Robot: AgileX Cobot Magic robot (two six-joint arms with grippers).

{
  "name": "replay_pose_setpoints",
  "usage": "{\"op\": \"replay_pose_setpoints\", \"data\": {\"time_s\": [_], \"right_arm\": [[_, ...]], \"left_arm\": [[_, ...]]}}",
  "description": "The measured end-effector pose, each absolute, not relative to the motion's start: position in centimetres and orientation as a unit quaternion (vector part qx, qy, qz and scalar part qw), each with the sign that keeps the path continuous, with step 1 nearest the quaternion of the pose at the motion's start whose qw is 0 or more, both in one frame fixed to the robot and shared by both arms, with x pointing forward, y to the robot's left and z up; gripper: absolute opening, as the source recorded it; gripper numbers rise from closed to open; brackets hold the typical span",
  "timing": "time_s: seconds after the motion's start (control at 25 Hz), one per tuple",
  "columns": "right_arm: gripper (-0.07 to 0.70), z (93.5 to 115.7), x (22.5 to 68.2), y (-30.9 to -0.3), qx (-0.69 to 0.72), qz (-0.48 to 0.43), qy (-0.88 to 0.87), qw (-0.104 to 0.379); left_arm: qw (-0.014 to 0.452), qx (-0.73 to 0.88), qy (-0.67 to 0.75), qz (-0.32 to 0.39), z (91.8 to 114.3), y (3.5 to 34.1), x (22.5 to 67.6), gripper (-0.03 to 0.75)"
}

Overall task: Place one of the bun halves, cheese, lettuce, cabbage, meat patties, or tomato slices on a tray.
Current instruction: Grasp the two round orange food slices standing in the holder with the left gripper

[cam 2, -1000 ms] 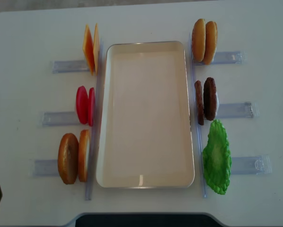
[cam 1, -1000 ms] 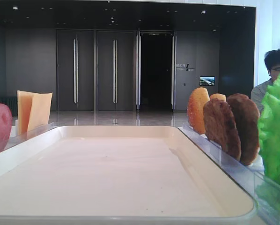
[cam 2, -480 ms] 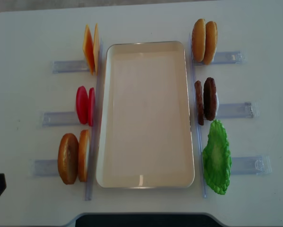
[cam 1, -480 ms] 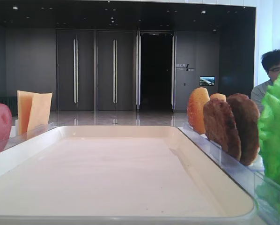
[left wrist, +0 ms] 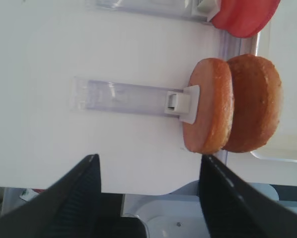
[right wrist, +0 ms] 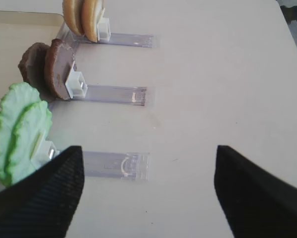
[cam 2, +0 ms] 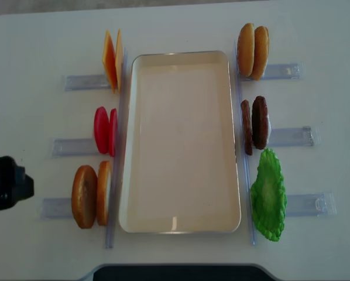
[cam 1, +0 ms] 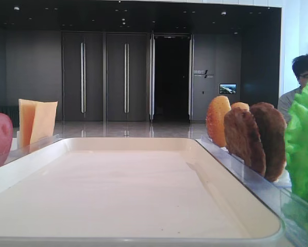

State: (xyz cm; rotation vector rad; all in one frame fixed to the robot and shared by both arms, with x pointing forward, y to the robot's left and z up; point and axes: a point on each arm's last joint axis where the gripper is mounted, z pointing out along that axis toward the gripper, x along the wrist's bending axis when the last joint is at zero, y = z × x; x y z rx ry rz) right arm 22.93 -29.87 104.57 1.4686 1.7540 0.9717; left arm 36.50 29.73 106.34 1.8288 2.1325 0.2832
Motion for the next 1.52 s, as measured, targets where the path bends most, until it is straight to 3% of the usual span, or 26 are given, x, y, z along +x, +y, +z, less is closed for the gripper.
{"op": "replay_pose_setpoints", "data": {"time_s": [0.48,1.04,1.52], "right_arm": [[0.545,104.6,22.9,-29.9,0.559,0.370,0.668,0.322],[0.545,104.6,22.9,-29.9,0.559,0.370,0.668,0.322],[0.545,104.6,22.9,-29.9,0.559,0.370,0.668,0.322]], "left_arm": [[0.117,0.642,0.756,0.048,105.0,29.6,42.4,0.475],[0.129,0.639,0.757,0.043,105.0,29.4,42.9,0.475],[0.139,0.676,0.723,0.031,105.0,23.4,42.0,0.474]]}}
